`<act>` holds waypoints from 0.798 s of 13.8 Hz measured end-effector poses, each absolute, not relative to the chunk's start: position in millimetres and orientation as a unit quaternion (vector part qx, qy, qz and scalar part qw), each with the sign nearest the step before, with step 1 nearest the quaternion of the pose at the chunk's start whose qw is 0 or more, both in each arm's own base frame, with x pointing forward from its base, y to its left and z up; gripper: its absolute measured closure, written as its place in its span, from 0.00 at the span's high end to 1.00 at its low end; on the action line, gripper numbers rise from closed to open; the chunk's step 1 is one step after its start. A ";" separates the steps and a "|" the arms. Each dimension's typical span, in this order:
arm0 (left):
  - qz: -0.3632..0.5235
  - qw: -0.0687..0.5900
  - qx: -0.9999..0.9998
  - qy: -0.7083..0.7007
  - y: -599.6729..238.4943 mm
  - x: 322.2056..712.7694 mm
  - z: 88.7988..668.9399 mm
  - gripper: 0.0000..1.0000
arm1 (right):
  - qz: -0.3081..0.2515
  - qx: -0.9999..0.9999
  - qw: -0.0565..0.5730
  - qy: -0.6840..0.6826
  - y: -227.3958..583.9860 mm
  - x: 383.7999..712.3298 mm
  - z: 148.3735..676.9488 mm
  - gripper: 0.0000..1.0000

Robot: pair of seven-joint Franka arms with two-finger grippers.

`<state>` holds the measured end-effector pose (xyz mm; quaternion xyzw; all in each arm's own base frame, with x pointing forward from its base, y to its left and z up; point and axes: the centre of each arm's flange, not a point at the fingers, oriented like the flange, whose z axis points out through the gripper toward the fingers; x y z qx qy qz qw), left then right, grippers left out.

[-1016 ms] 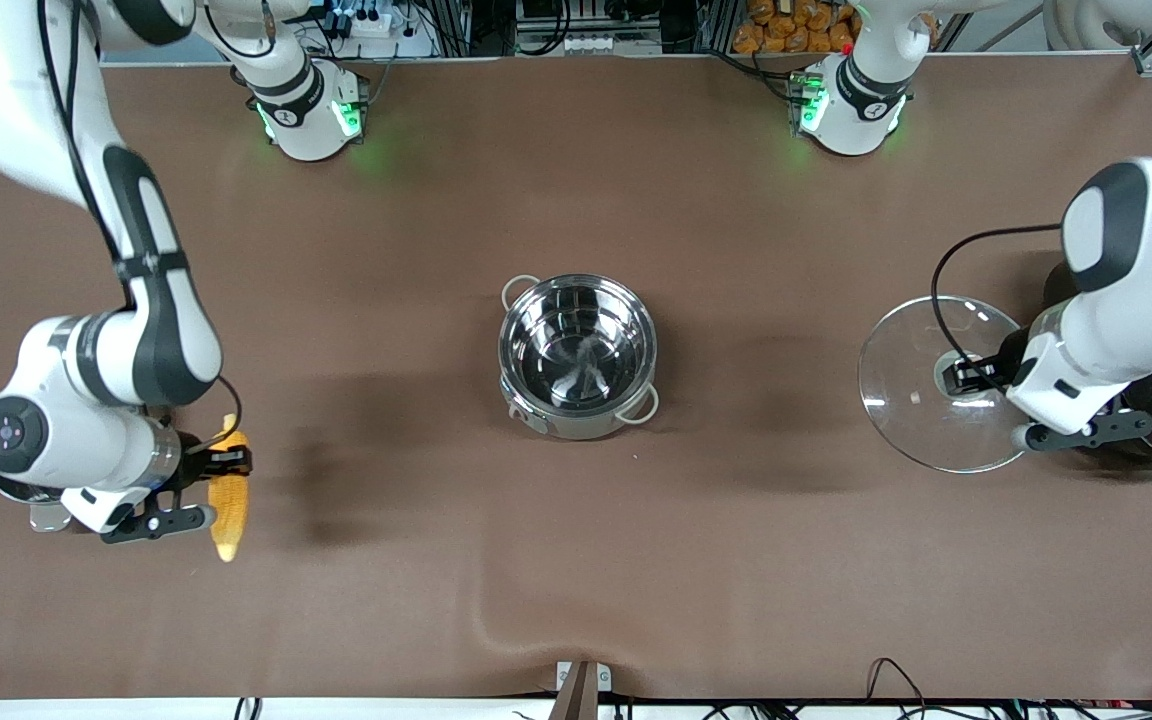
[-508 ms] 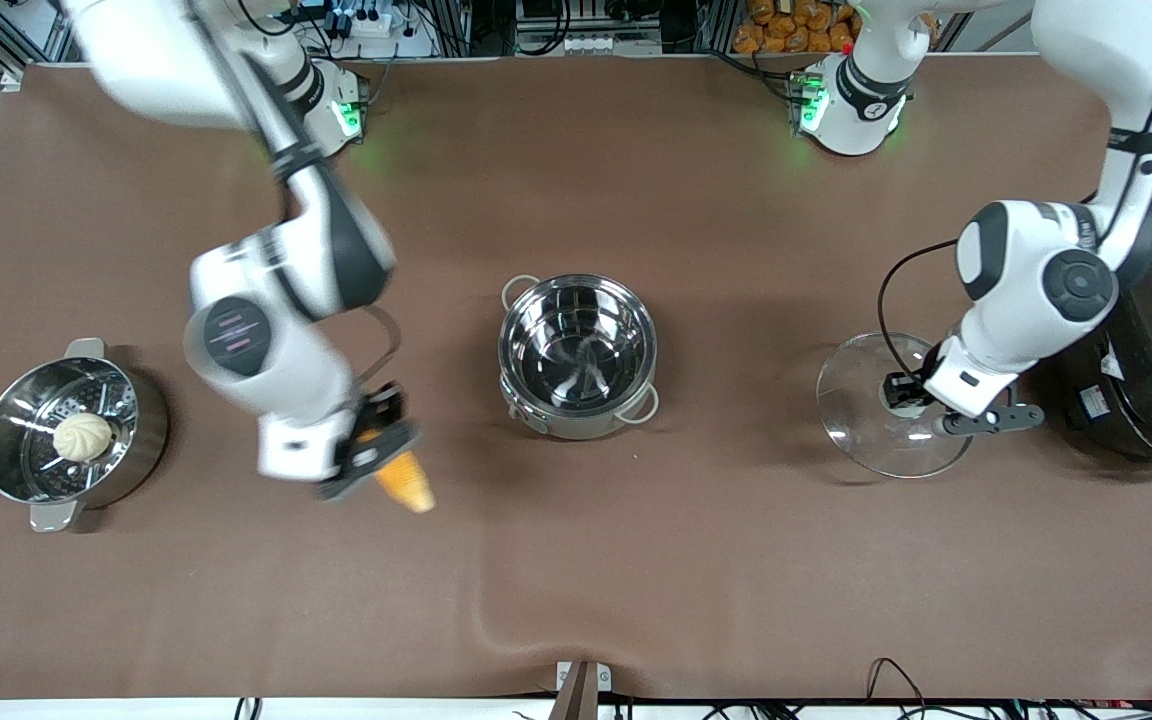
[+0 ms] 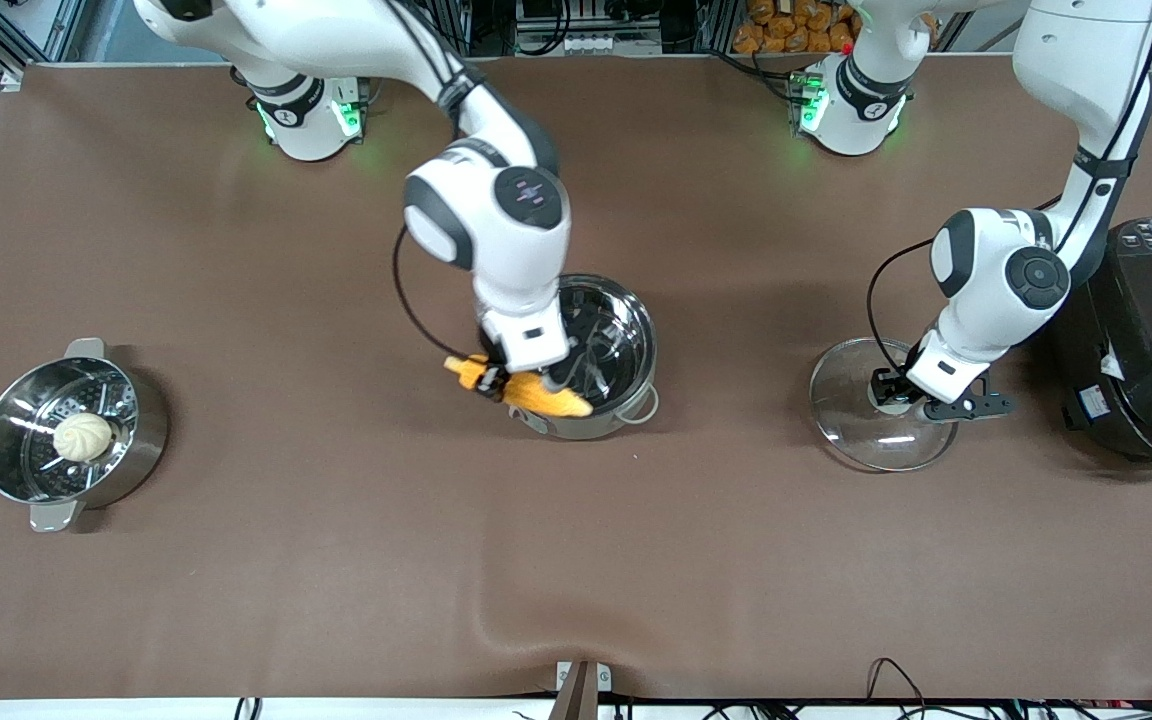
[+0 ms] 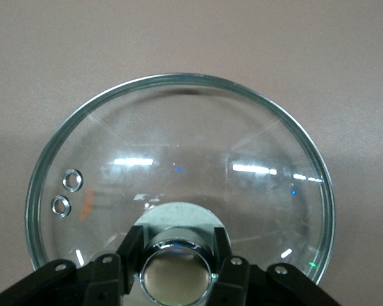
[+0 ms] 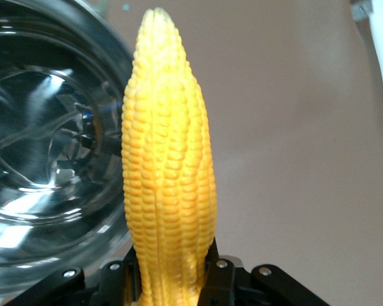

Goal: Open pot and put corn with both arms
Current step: 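Carry the corn into the open pot with the right gripper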

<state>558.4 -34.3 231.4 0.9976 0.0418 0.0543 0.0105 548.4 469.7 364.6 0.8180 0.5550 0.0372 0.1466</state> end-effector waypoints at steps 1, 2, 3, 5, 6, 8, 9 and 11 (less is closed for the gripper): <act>0.053 0.010 0.998 0.042 -34.4 558.1 229.4 0.49 | 0.036 0.811 0.150 0.565 480.3 539.0 361.2 0.37; 0.051 0.010 0.998 0.042 -34.4 557.8 227.9 0.49 | 0.031 0.805 0.157 0.572 487.5 530.9 358.3 0.37; 0.051 0.011 0.998 0.042 -34.5 557.8 227.0 0.49 | 0.019 0.802 0.163 0.575 490.5 524.4 354.5 0.37; 0.051 0.011 0.998 0.041 -35.5 557.7 226.7 0.49 | -0.006 0.804 0.172 0.570 492.0 515.5 344.6 0.37; 0.051 0.011 0.998 0.040 -36.2 557.7 226.7 0.49 | -0.014 0.806 0.174 0.565 494.6 510.9 338.5 0.37; 0.050 0.011 0.998 0.039 -37.7 557.4 226.5 0.49 | -0.022 0.813 0.179 0.554 505.8 497.6 323.0 0.37; 0.047 0.011 0.998 0.039 -38.1 556.9 226.1 0.49 | -0.023 0.817 0.181 0.547 511.4 491.5 315.2 0.37; 0.043 0.011 0.998 0.038 -38.9 556.0 225.3 0.49 | -0.028 0.821 0.186 0.539 518.4 483.4 299.6 0.37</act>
